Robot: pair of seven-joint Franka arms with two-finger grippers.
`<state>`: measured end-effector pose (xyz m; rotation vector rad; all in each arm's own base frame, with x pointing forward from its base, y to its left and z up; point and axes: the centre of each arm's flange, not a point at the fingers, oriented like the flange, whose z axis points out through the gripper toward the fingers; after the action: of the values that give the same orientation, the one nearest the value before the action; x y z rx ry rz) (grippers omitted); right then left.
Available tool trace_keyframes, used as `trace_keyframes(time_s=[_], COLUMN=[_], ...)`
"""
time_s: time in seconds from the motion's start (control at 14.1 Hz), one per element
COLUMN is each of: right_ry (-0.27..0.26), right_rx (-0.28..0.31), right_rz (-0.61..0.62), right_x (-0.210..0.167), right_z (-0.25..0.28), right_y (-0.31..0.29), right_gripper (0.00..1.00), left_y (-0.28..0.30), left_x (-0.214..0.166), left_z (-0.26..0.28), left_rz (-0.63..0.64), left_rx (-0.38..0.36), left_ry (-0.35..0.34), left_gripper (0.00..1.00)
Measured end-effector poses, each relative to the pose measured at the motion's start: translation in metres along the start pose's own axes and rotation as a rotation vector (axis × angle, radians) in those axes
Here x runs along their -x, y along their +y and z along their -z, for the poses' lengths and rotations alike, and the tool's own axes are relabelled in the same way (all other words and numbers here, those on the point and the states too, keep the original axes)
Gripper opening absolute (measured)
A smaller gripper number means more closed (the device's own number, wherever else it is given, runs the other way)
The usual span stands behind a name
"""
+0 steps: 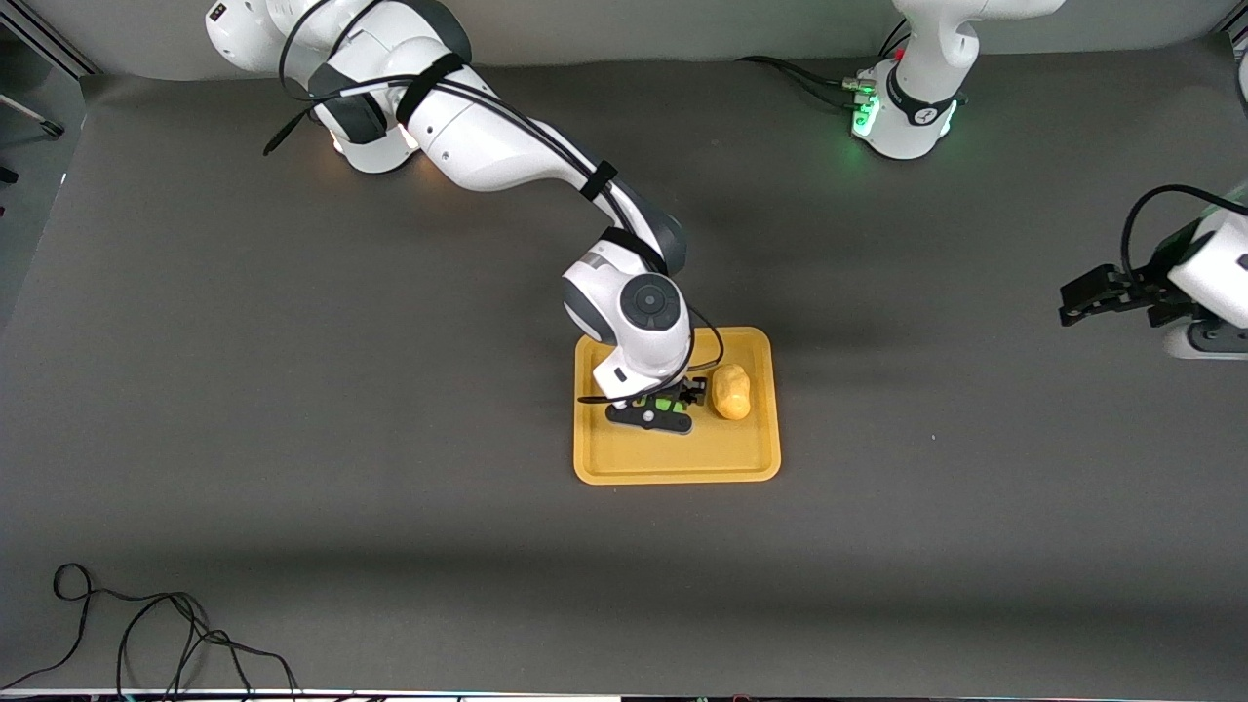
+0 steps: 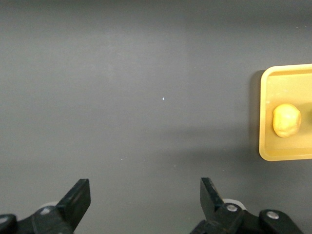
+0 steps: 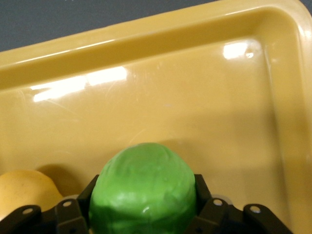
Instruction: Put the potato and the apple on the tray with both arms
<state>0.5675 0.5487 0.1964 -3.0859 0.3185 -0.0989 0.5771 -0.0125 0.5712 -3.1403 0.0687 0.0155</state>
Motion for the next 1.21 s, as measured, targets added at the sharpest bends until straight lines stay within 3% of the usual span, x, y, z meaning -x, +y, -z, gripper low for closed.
trace_keyframes(time_s=[0.43,0.64,0.71,0.92,1.21], right_ry=[0.0,0.011,0.013,-0.001,-0.023], right_rx=[0.002,-0.003,0.001,0.023,0.066], right_rz=[-0.007,-0.014,-0.016,-0.019,-0.029], right_x=[-0.004,-0.012,-0.015,-0.019,-0.02], right_z=[-0.009,-0.002,0.004,0.05,0.172], right_y=[0.004,0.006,0.006,0.004,0.017], right_gripper=[0.78,1.0,1.0,1.0,1.0], left_y=[-0.002,-0.003,-0.003,-0.003,-0.003], left_x=[-0.001,-0.001,-0.001,-0.001,-0.001], left_z=[0.001,0.001,0.002,0.002,0.001], left_rz=[0.003,0.004,0.002,-0.015,-0.02], left_rx=[-0.003,-0.003,-0.003,-0.003,-0.003], left_ry=[0.01,0.015,0.015,0.015,0.013], left_gripper=[1.0,1.0,1.0,1.0,1.0])
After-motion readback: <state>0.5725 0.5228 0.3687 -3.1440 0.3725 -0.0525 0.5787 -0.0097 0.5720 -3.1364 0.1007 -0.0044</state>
